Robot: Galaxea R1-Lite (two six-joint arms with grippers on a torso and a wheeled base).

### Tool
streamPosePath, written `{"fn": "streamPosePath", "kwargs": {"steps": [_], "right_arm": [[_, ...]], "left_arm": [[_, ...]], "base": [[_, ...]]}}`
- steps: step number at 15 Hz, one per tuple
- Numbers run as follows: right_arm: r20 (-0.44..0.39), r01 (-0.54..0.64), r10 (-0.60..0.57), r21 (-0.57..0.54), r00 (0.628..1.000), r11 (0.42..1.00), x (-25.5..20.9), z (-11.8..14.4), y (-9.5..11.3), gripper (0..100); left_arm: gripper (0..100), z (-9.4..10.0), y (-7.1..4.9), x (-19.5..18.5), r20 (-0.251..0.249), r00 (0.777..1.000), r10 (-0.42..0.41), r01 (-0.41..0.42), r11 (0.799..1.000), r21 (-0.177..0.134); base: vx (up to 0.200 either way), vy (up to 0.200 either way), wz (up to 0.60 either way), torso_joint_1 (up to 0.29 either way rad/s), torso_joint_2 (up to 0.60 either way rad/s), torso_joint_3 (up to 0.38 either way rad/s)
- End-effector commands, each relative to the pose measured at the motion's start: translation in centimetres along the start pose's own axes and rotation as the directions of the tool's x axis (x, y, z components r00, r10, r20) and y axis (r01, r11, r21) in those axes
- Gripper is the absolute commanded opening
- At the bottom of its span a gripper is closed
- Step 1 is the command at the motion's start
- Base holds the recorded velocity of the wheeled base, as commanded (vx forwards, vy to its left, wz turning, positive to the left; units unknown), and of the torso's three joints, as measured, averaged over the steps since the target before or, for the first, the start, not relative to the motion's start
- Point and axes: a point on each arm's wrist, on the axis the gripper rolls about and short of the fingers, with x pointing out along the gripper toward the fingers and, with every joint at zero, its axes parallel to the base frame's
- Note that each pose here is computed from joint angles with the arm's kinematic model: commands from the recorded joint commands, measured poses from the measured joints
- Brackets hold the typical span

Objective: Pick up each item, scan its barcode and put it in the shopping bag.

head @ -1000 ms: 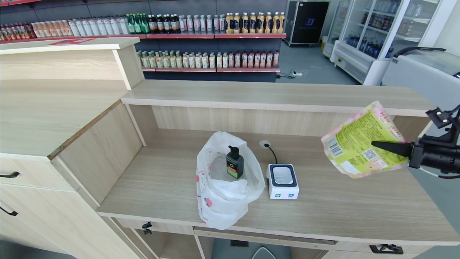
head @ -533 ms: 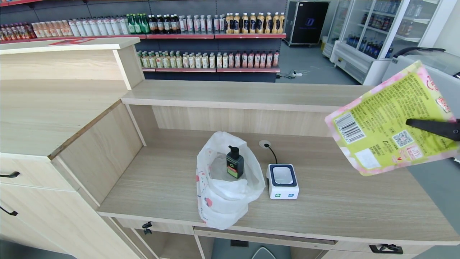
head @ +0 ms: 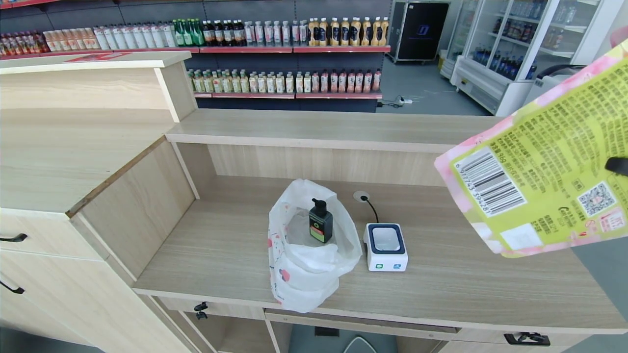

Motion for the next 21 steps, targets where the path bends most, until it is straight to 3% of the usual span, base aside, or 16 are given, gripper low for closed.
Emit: {"fn": "streamPosePath", "kwargs": {"steps": [1, 9, 21], "right_arm": [[0.004, -0.025, 0.026, -0.045, 1.0, 0.999, 0.1, 0.7, 2.2, 0], [0.04, -0.039, 0.039, -0.023, 0.998, 0.999, 0.2, 2.0, 6.9, 0], [0.084, -0.078, 0.085, -0.079, 0.993, 0.994, -0.2, 2.9, 11.0, 0]], "left_arm": [[100, 0.0, 0.0, 0.0, -0.001, 1.0, 0.0, 0.0, 1.0, 0.0], [100, 0.0, 0.0, 0.0, -0.001, 1.0, 0.0, 0.0, 1.0, 0.0], [100, 0.0, 0.0, 0.0, -0.001, 1.0, 0.0, 0.0, 1.0, 0.0]], "base": [[0.0, 0.0, 0.0, 0.0, 0.0, 0.0], [0.0, 0.0, 0.0, 0.0, 0.0, 0.0], [0.0, 0.0, 0.0, 0.0, 0.0, 0.0]]}}
